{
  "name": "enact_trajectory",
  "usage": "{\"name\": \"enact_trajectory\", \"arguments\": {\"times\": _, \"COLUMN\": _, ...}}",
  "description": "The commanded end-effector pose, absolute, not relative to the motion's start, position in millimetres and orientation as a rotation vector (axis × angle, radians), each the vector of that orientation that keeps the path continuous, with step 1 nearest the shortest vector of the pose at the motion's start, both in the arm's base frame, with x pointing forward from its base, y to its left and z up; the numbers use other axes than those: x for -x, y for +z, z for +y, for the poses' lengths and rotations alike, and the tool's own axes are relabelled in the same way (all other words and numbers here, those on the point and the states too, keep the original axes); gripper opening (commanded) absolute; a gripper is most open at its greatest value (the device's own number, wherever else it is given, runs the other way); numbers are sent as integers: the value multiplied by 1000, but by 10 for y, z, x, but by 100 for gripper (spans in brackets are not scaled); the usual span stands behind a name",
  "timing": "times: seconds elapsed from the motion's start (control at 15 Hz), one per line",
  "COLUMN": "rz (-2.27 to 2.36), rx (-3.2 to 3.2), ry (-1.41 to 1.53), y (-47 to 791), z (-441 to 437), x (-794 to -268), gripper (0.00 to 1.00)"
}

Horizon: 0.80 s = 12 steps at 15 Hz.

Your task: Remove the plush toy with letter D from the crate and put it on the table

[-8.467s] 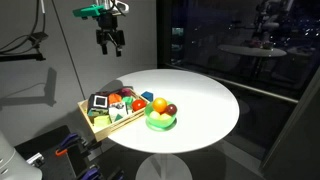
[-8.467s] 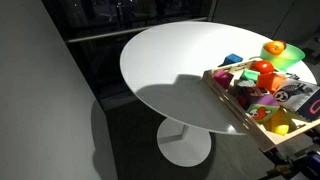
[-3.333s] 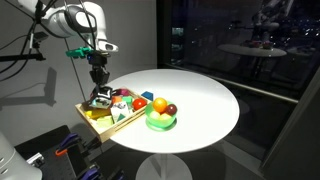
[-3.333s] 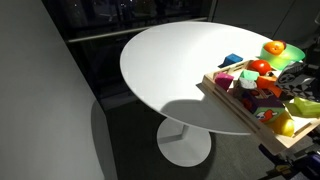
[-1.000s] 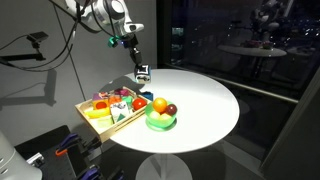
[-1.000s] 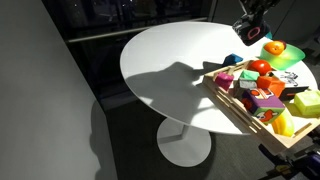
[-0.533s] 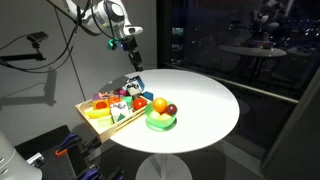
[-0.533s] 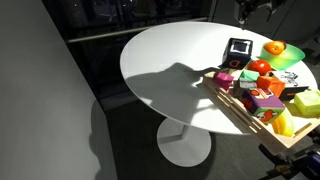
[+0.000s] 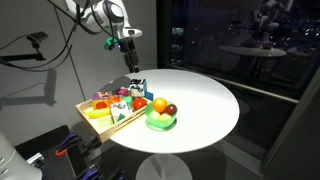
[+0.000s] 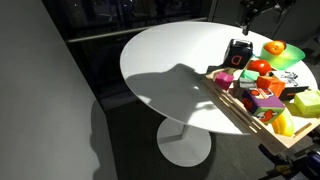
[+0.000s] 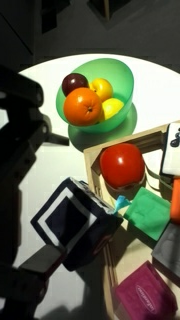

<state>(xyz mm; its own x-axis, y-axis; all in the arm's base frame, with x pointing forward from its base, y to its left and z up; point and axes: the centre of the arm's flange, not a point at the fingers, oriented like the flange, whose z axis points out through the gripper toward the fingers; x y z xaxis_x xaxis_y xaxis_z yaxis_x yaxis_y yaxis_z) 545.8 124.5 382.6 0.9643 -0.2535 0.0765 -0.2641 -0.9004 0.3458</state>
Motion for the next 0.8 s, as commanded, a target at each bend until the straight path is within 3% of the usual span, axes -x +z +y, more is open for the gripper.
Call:
{"name": "enact_trajectory", "arguments": {"times": 0.0, "rz": -300, "rx": -2790, "ry": -61, "y": 3955, "z": 1188, "x": -5354, "gripper": 100}}
{"name": "enact_trajectory", "arguments": {"times": 0.73, "rz": -197, "rx": -2776, "ry": -215, "y": 3714, "z": 853, "x": -5179, "gripper": 100}}
